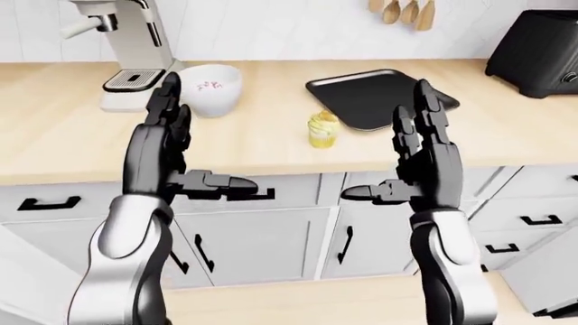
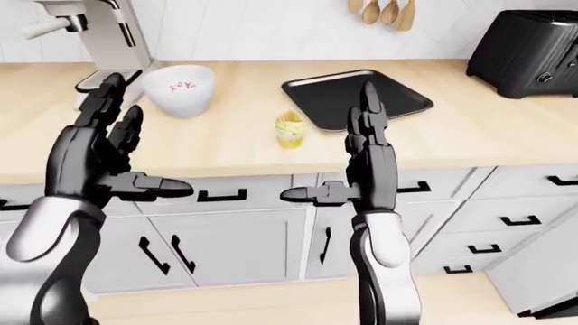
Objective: Pick up the bowl with cake and place it on the tray. Pick up the cupcake and place it on the tray.
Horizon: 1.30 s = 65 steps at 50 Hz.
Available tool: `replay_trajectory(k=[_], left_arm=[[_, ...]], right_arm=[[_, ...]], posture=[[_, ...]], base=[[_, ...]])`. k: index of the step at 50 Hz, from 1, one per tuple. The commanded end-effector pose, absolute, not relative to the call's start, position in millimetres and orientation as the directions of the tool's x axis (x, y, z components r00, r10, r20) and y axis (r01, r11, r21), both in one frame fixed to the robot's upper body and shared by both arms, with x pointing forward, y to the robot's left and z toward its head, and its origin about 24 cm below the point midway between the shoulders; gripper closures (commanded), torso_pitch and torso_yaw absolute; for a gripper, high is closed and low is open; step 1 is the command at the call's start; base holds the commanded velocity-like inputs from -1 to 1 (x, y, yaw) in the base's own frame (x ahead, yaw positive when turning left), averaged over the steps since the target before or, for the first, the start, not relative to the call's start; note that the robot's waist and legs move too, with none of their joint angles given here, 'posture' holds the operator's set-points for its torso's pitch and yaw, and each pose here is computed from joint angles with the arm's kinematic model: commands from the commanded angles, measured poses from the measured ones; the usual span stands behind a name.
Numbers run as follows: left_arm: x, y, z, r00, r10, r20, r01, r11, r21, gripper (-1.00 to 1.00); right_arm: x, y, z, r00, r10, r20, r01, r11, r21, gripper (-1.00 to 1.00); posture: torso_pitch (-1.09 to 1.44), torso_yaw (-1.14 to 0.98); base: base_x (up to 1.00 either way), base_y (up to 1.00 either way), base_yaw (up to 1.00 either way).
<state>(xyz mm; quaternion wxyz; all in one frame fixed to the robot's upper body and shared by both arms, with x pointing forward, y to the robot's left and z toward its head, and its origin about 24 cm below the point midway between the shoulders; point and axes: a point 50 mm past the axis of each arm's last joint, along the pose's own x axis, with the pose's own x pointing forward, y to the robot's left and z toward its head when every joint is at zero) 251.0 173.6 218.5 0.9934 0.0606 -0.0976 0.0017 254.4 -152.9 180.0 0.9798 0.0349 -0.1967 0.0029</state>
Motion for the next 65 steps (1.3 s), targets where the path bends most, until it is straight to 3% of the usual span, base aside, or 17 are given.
replay_trajectory(k=[1, 29, 54, 65], left_arm=[[247.5, 170.3, 232.3, 0.963, -0.026, 0.267, -0.009, 0.992, 0.13, -1.0], [240.4, 172.8, 243.8, 0.958, -0.02, 0.287, -0.019, 0.991, 0.133, -1.0], [242.7, 166.0, 248.3, 0.956, -0.043, 0.291, -0.001, 0.988, 0.152, -1.0], [232.2, 172.7, 268.1, 0.945, -0.034, 0.326, -0.025, 0.984, 0.174, -1.0]], right_arm=[[249.2, -153.3, 195.1, 0.891, -0.012, 0.453, -0.02, 0.998, 0.065, -1.0], [246.1, -155.4, 198.5, 0.88, -0.022, 0.474, -0.011, 0.998, 0.067, -1.0], [242.1, -166.9, 201.8, 0.868, -0.066, 0.493, 0.013, 0.994, 0.111, -1.0], [226.1, -179.3, 220.5, 0.844, -0.092, 0.529, 0.052, 0.995, 0.09, -1.0]], posture=[[0.0, 0.0], [0.0, 0.0], [0.0, 0.0], [0.0, 0.0]], base=[[0.53, 0.02, 0.0], [0.06, 0.51, 0.0], [0.27, 0.0, 0.0], [0.04, 0.0, 0.0]])
